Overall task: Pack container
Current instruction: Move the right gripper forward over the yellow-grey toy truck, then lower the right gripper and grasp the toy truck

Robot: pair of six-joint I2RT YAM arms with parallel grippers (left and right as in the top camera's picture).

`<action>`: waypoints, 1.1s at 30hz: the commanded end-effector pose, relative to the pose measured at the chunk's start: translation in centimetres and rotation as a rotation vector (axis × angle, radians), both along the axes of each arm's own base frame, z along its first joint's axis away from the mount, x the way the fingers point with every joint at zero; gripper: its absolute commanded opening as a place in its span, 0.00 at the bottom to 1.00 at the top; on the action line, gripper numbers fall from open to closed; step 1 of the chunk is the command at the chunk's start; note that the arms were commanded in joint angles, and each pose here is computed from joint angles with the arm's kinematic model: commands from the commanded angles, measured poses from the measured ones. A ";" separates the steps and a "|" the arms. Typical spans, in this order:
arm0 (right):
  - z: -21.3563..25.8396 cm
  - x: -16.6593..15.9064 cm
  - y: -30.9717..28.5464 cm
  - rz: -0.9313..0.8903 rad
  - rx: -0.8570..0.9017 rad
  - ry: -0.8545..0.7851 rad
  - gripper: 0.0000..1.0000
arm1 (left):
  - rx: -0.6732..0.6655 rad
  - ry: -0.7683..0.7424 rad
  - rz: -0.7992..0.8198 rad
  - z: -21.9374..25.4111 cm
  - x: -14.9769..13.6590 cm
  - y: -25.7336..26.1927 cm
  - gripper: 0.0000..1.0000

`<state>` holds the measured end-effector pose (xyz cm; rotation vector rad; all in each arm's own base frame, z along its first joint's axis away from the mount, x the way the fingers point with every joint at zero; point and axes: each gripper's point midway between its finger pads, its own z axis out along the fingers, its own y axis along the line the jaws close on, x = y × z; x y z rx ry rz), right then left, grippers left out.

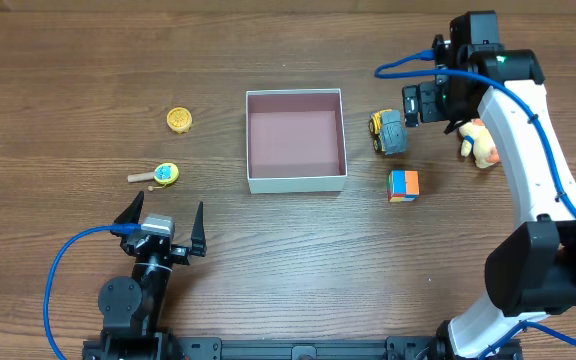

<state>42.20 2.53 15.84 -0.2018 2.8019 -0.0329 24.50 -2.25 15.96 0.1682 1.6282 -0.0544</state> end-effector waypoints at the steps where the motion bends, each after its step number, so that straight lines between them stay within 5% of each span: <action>1: -1.0 0.6 1.1 0.055 -0.020 0.017 1.00 | -0.013 -0.001 0.009 -0.1 0.0 0.2 1.00; 33: -9.5 0.4 2.8 0.090 0.007 0.220 1.00 | -0.013 -0.001 0.009 -0.1 0.0 0.2 1.00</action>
